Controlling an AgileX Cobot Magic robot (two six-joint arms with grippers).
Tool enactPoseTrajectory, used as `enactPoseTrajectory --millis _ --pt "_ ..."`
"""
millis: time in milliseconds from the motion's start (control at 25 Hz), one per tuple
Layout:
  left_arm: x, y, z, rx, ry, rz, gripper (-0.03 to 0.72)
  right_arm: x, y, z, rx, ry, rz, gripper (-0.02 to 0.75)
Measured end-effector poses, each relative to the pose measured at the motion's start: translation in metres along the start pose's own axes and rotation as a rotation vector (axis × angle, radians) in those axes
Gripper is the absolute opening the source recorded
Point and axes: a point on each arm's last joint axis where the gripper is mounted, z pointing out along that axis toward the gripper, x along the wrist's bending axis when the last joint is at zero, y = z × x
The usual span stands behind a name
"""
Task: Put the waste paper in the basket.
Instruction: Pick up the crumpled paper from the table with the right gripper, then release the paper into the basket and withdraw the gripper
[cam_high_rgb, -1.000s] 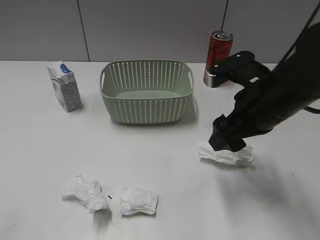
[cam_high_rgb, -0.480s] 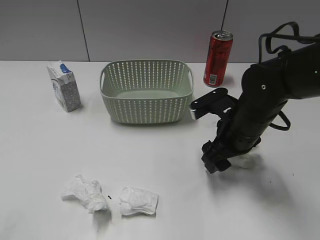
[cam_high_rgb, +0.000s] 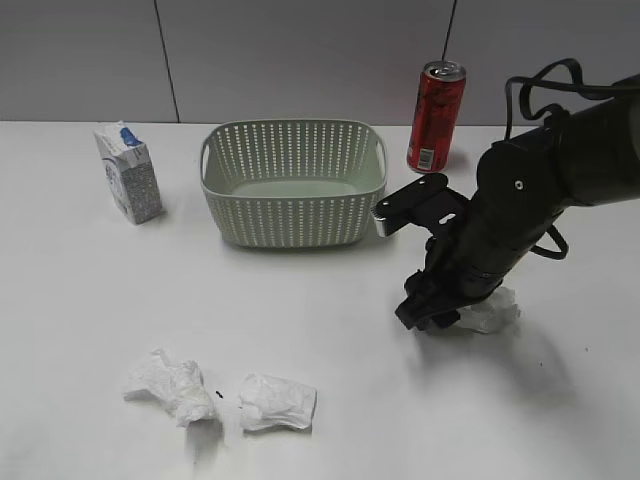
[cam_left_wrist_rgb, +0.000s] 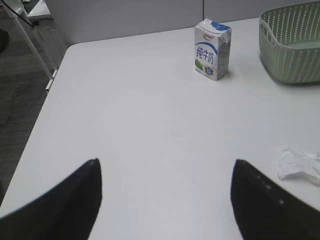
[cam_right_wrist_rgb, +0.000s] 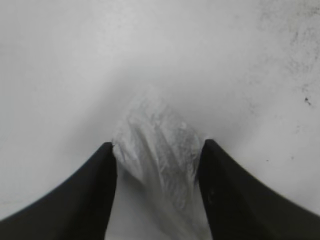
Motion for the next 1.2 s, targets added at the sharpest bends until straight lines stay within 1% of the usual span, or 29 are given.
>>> enactPoseTrajectory --millis 120,160,320,480,520,600,680,760,800,880,960,1120,1200 --pt "0.000 0.000 0.000 0.000 0.000 0.000 0.589 0.000 0.000 0.000 -0.005 -0.001 0.000 0.315" --pt "0.000 0.000 0.000 0.000 0.000 0.000 0.589 0.000 0.000 0.001 -0.004 -0.001 0.000 0.305" --pt "0.000 0.000 0.000 0.000 0.000 0.000 0.589 0.000 -0.003 0.009 0.036 0.003 0.005 0.299" --pt "0.000 0.000 0.000 0.000 0.000 0.000 0.589 0.001 -0.001 0.011 0.038 0.004 0.008 0.287" --pt "0.000 0.000 0.000 0.000 0.000 0.000 0.589 0.001 -0.001 0.011 0.038 0.006 0.010 0.261" --pt "0.000 0.000 0.000 0.000 0.000 0.000 0.589 0.002 -0.001 0.011 0.038 0.010 0.017 0.172" --pt "0.000 0.000 0.000 0.000 0.000 0.000 0.589 0.003 -0.001 0.010 0.034 0.016 0.029 0.051" --pt "0.000 0.000 0.000 0.000 0.000 0.000 0.588 0.004 0.002 0.006 0.025 0.019 0.037 0.003" --pt "0.000 0.000 0.000 0.000 0.000 0.000 0.587 0.004 0.004 0.003 0.021 0.023 0.046 -0.006" --pt "0.000 0.000 0.000 0.000 0.000 0.000 0.587 0.003 0.015 -0.013 -0.035 0.021 0.050 -0.007" --pt "0.000 0.000 0.000 0.000 0.000 0.000 0.587 0.003 0.035 -0.039 -0.135 0.015 0.045 -0.007" --pt "0.000 0.000 0.000 0.000 0.000 0.000 0.587 0.006 0.077 -0.095 -0.365 0.006 0.028 -0.007" --pt "0.000 0.000 0.000 0.000 0.000 0.000 0.587 0.006 0.097 -0.116 -0.488 0.001 0.030 -0.007"
